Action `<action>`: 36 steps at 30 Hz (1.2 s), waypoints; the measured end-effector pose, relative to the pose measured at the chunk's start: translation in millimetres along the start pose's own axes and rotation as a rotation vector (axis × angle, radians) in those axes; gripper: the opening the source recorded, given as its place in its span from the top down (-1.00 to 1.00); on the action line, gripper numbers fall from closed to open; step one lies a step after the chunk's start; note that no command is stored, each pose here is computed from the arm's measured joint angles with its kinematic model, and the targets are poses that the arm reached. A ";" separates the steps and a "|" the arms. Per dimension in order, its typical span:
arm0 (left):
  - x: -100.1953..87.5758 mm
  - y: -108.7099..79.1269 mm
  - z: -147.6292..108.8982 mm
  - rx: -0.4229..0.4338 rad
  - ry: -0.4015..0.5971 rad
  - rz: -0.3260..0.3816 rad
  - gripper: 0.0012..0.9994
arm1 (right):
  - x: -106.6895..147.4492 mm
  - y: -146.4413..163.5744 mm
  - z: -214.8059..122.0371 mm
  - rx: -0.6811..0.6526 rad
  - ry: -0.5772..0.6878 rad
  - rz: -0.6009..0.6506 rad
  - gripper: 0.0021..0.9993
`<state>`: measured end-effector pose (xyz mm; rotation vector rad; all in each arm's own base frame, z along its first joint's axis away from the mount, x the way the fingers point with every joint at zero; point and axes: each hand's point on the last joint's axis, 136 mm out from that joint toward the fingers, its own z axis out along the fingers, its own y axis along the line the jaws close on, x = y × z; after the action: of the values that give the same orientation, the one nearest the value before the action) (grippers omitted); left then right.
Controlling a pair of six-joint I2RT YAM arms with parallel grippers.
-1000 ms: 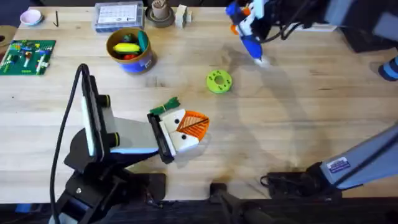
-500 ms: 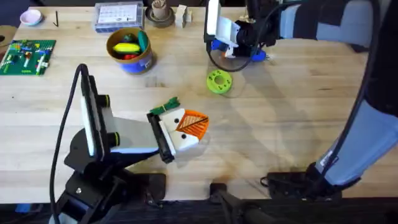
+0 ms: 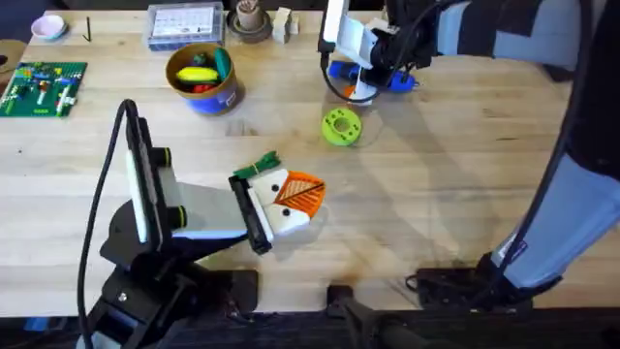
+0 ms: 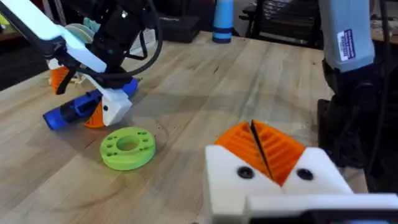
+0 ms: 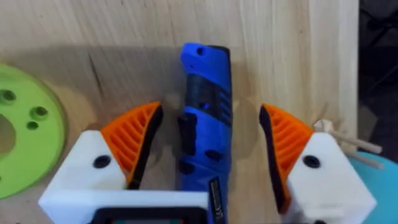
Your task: Pick up the gripper from the table and insert it into the empty holder that is missing its gripper. Then pick up a screw, insert it into the mounting hole, and use the screwdriver to tighten it. Finally, clean up the table by picking up the vegetable and placing it into the bucket.
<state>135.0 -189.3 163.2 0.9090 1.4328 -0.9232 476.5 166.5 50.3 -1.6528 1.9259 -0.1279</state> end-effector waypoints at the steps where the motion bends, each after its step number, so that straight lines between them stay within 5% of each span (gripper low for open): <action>1: 0.0 0.0 0.0 0.000 0.000 0.000 1.00 | 0.4 1.6 -1.2 -0.007 0.003 0.021 -0.95; 9: 0.0 0.1 0.0 0.000 0.000 0.006 0.60 | -17.5 -7.7 -59.2 0.034 -0.026 0.135 -0.95; 11: 0.0 0.0 0.0 0.000 0.000 0.008 0.18 | -28.3 -19.2 -87.3 0.084 -0.059 0.146 -0.95; 14: -0.1 0.3 0.0 -0.002 0.000 0.008 -0.77 | -43.9 -34.2 -132.9 0.166 -0.115 0.163 -0.95; 16: -0.1 0.4 0.0 -0.003 0.000 0.007 -0.97 | -52.2 -40.9 -161.4 0.213 -0.150 0.180 -0.95; 23: -0.1 0.4 0.0 -0.003 -0.001 0.008 -0.99 | -67.4 -41.9 -248.5 0.318 -0.248 0.260 -0.95; 29: -0.2 0.5 0.0 -0.003 -0.001 0.008 -0.99 | -61.3 -17.7 -286.9 0.302 -0.247 0.295 -0.95; 30: -0.2 0.5 0.0 -0.003 -0.001 0.003 -0.89 | -59.6 -13.8 -289.0 0.293 -0.241 0.298 -0.95; 35: -0.2 0.7 0.0 -0.004 -0.001 0.008 0.67 | -52.0 2.0 -293.9 0.253 -0.211 0.317 -0.95; 36: -0.3 0.8 0.0 -0.005 -0.001 0.016 0.63 | -50.9 4.3 -294.3 0.247 -0.206 0.319 -0.95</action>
<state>135.7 -189.0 163.5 0.9154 1.4242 -0.9077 331.9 127.0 308.6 -1.1393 1.9014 -0.0623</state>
